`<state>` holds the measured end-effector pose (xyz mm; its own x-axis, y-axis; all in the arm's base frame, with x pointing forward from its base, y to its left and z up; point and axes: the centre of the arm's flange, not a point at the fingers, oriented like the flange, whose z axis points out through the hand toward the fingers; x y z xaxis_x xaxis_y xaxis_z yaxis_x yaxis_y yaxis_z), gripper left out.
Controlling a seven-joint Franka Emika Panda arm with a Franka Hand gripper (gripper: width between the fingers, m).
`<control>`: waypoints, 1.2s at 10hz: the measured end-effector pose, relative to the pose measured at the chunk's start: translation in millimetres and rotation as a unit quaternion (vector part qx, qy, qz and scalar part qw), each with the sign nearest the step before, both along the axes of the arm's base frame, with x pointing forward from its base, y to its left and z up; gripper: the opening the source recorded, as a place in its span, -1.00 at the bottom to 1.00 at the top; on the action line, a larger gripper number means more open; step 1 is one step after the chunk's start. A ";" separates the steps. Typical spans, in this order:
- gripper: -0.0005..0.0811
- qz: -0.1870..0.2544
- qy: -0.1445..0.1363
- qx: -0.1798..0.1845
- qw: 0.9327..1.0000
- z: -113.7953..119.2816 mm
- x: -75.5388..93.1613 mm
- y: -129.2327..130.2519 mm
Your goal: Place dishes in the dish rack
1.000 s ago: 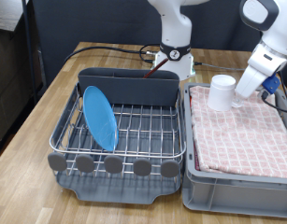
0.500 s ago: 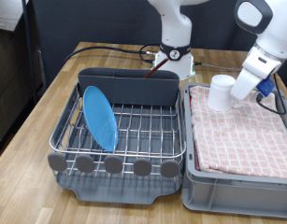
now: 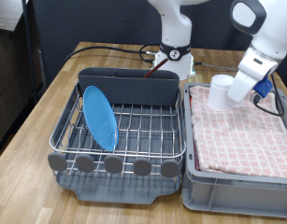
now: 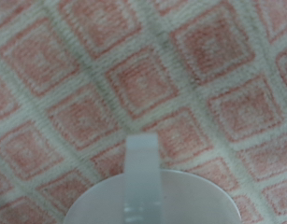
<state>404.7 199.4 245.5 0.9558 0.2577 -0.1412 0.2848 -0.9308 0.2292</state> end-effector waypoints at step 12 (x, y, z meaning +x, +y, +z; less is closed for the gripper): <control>-0.81 -0.036 0.008 0.016 0.999 6.3 2.2 -3.6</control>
